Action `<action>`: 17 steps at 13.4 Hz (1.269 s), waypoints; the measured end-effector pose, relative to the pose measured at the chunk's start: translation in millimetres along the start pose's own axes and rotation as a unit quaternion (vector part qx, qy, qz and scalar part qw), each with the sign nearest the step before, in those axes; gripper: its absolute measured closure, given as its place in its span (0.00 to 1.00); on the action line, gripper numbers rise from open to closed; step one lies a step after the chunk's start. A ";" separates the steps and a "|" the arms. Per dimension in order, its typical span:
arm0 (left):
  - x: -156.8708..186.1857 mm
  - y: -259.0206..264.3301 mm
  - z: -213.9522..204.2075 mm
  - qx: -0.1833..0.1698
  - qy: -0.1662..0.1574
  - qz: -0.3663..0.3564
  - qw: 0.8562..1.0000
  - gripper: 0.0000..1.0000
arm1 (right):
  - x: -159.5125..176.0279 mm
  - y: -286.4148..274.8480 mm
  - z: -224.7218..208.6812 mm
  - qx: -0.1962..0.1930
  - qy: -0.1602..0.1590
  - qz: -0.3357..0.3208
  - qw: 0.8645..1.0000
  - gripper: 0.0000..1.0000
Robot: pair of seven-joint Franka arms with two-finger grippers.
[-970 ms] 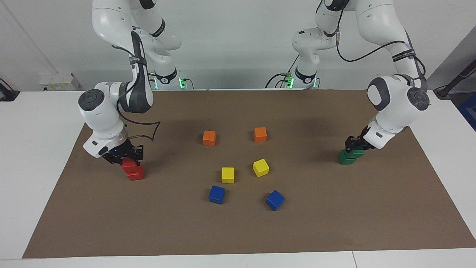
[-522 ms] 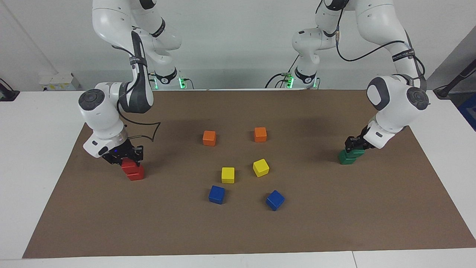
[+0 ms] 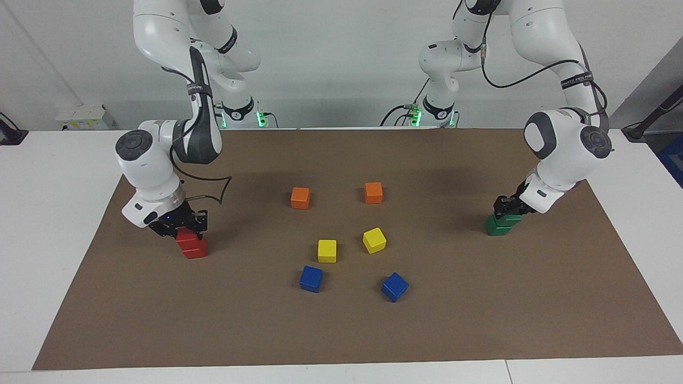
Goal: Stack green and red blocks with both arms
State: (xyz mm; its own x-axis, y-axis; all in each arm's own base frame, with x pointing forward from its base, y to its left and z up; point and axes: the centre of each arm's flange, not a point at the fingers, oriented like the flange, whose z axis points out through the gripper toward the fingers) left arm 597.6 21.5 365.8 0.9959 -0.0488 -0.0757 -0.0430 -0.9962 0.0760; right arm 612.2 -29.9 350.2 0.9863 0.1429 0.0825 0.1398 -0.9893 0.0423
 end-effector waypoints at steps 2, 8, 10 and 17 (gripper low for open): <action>-0.8 -0.1 1.7 0.001 0.003 0.000 1.000 0.41 | 0.3 -0.1 0.1 0.000 0.001 0.000 1.000 0.45; -4.6 -0.1 -0.7 0.002 0.007 -0.001 1.000 0.00 | 0.2 -0.2 0.2 0.000 0.001 0.007 1.000 0.44; -5.0 -0.5 -4.8 0.002 0.010 -0.002 1.000 0.00 | -0.1 -0.2 0.7 0.000 0.001 0.010 1.000 0.26; -34.0 6.0 -124.0 0.011 0.002 0.004 1.000 0.00 | -0.5 2.1 0.7 0.000 0.001 0.012 1.000 0.00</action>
State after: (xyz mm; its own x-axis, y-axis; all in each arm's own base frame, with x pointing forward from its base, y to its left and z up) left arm 573.3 26.2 492.2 0.9959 -0.0561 -0.0705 -0.0523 -0.9972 0.0542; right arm 612.1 -32.0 349.6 0.9893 0.1193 0.0846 0.1162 -0.9924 0.0407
